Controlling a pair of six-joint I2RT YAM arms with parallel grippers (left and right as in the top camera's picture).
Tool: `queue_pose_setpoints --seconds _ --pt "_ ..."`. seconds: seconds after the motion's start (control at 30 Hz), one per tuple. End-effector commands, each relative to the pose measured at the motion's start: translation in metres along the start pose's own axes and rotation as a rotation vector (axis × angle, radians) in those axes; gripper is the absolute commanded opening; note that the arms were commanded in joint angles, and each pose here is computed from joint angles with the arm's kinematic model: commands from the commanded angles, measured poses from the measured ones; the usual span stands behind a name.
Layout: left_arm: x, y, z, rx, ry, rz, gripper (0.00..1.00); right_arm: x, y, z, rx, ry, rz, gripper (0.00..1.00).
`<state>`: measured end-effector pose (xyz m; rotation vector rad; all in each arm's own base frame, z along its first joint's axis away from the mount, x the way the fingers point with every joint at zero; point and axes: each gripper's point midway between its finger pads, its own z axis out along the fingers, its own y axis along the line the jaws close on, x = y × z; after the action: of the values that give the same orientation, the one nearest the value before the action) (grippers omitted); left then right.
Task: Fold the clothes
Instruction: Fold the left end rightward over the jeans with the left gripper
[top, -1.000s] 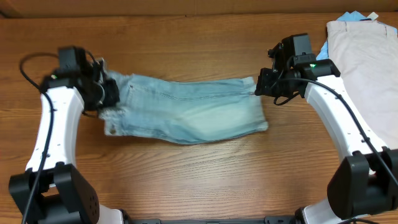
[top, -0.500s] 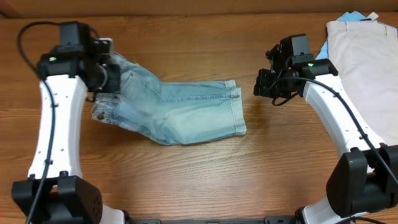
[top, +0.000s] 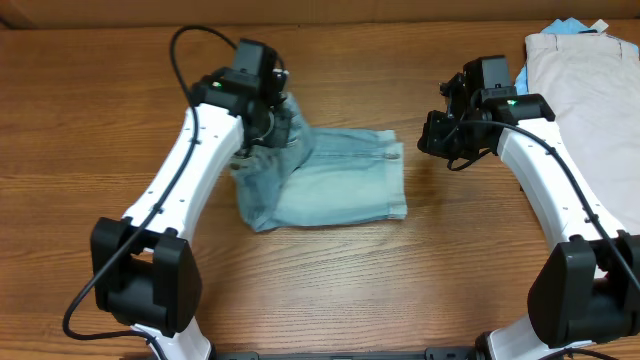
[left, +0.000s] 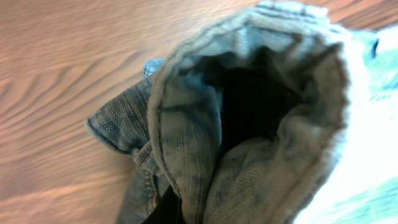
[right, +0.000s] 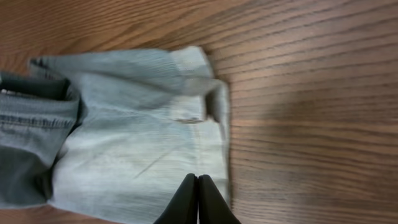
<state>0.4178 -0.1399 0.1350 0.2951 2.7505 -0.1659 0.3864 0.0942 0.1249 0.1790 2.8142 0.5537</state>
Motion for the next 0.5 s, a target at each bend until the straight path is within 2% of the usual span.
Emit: queue_pose_setpoints --seconds 0.0,0.07,0.2,0.47 --pt "-0.013 -0.042 0.0 0.102 -0.042 -0.077 0.1 -0.001 -0.001 -0.002 -0.006 -0.001 0.007 0.06" --pt "-0.018 -0.055 -0.001 0.118 -0.065 -0.074 0.11 -0.001 -0.001 -0.002 -0.006 -0.002 0.006 0.06" --pt "-0.019 -0.064 -0.002 0.119 -0.076 -0.061 0.04 0.0 -0.001 -0.002 -0.005 0.002 0.008 0.06" --pt "-0.033 -0.002 -0.056 0.033 -0.05 -0.182 0.04 0.013 -0.009 0.02 -0.011 0.05 0.024 0.04"
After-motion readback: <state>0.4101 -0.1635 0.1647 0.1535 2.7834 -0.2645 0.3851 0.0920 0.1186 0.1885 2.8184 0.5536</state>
